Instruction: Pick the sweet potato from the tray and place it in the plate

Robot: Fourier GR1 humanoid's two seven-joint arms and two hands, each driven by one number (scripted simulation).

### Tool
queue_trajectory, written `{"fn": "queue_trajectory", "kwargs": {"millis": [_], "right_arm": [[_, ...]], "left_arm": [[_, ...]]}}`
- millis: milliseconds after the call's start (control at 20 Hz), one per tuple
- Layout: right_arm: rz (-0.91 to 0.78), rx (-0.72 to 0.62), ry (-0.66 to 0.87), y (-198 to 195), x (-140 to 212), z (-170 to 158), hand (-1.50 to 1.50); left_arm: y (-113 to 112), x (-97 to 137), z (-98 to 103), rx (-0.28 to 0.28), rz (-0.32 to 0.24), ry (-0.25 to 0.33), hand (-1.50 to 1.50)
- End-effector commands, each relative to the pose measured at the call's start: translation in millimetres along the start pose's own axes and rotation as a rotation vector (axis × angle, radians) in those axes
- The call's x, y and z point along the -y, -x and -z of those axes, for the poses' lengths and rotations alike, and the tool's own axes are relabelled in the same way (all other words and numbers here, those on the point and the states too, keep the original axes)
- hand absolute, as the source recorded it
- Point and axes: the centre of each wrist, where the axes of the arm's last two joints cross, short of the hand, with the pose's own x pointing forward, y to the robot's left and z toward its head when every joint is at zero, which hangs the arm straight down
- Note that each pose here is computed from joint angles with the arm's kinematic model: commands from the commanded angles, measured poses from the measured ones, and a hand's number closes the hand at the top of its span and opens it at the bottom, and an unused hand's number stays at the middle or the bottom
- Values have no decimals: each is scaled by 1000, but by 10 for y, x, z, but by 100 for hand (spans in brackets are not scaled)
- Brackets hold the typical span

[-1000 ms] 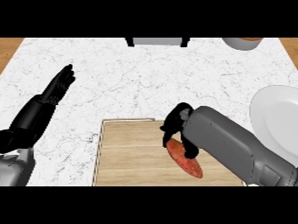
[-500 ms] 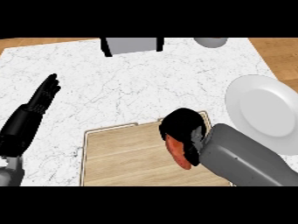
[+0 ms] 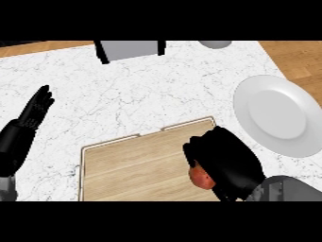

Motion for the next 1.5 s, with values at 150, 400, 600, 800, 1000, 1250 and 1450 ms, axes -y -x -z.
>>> {"fn": "queue_trajectory", "kwargs": {"millis": [150, 400, 600, 800, 1000, 1250, 1450], "right_arm": [[66, -31, 252, -47, -1, -842, 150], [43, -135, 417, -13, 94, -1295, 150], [28, -215, 482, 166, 80, -1451, 150], [58, -291, 492, 372, -103, -1578, 150], [94, -343, 550, 708, -312, -1673, 150], [169, -391, 653, 1090, -473, -1799, 150], [159, -442, 731, 1644, -495, -1783, 150]], "left_arm": [[-3, -62, -63, 14, 1, -14, 0], [-110, -28, -66, 47, 5, 10, 0], [-178, 73, -50, 77, -12, 44, 0], [-81, 77, -39, 79, -11, 51, 0], [-316, 243, 143, 120, -15, 101, 0], [-267, 47, 268, 139, -2, 118, 0], [-334, 355, 224, 155, -13, 152, 0]]}}
